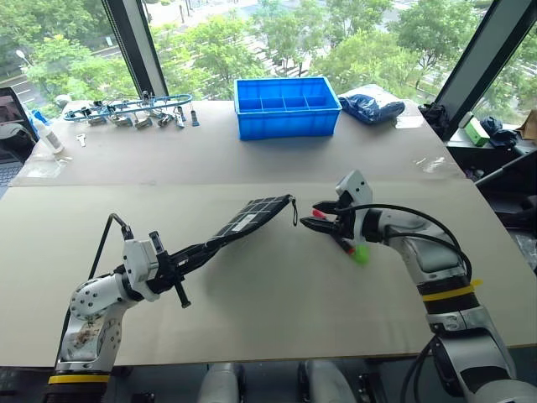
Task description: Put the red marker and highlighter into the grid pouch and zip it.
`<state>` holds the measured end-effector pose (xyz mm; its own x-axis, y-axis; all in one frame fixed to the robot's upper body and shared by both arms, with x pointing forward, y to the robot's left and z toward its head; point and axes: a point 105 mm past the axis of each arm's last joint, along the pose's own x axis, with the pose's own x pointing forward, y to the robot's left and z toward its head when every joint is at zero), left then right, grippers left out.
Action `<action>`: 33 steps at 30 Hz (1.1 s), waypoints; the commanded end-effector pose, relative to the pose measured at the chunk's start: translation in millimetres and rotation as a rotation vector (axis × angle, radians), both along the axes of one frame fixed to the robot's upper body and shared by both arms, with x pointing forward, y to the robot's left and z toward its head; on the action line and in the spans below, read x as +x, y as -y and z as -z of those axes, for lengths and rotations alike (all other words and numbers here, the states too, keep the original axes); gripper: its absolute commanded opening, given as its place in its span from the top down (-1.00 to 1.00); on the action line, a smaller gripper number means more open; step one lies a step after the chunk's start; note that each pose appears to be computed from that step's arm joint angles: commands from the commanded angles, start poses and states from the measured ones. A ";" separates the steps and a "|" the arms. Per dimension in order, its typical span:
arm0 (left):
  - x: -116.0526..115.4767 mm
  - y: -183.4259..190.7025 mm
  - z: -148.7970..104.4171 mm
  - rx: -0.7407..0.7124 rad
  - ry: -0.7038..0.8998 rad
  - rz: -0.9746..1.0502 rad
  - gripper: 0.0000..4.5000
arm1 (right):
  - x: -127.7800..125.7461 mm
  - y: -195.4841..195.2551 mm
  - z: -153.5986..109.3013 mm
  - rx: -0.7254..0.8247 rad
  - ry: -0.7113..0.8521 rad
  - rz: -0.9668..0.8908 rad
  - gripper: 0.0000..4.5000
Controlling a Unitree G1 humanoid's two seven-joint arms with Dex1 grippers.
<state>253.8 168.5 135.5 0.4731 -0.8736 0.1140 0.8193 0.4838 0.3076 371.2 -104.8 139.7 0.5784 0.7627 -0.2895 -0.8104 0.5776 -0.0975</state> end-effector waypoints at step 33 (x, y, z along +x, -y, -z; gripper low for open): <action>0.1 12.0 -2.1 -0.023 0.023 0.027 1.00 | -45.6 -20.0 -13.9 0.018 -0.016 -0.256 0.99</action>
